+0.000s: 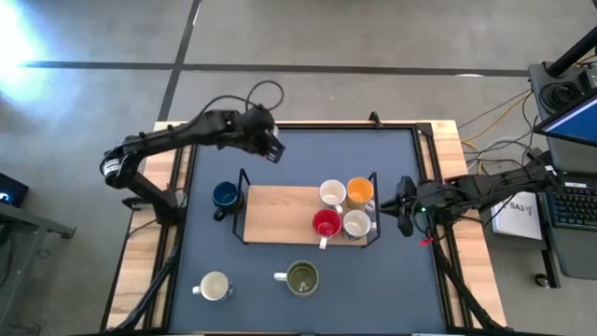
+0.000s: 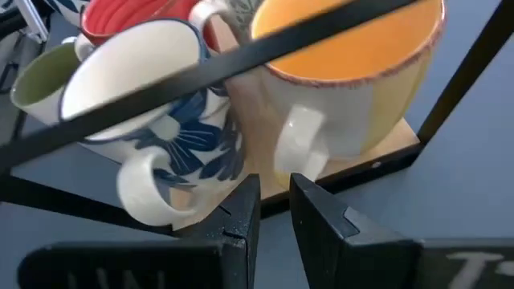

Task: Place coffee mugs
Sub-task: Put the light blue mug on the shelf

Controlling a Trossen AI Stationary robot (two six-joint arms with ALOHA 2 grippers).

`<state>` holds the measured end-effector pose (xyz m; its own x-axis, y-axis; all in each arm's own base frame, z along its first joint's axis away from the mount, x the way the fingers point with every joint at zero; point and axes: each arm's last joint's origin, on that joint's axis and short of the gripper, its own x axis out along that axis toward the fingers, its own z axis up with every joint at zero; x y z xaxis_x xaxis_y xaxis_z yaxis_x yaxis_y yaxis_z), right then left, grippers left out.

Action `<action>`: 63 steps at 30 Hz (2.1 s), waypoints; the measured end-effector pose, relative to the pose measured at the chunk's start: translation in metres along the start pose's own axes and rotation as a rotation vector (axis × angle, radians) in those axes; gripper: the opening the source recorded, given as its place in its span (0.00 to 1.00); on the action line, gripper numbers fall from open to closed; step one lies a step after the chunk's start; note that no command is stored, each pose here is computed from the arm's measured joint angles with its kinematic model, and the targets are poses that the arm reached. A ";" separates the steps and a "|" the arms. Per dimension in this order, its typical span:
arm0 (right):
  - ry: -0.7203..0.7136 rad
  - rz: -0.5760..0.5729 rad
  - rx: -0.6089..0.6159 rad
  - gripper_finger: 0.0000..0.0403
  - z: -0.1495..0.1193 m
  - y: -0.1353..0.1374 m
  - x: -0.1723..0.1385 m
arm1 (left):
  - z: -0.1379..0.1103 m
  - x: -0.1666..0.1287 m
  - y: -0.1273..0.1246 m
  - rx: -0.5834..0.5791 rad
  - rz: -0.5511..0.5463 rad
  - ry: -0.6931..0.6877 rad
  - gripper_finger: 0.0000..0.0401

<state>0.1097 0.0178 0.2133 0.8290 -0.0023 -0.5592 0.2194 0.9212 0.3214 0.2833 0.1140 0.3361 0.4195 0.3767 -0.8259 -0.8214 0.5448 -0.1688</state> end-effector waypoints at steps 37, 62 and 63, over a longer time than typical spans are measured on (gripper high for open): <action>0.014 0.018 0.094 0.15 -0.015 -0.006 0.007 | -0.052 0.033 -0.164 0.231 0.086 0.202 0.02; 0.013 0.018 0.094 0.15 -0.014 -0.006 0.007 | -0.068 0.055 -0.170 0.151 0.047 0.162 0.03; 0.013 0.018 0.094 0.15 -0.014 -0.006 0.007 | -0.069 0.056 -0.169 0.146 0.055 0.165 0.03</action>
<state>0.1068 0.0178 0.1964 0.8265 0.0195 -0.5626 0.2524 0.8804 0.4014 0.4190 -0.0085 0.2811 0.2970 0.2873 -0.9107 -0.7715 0.6342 -0.0515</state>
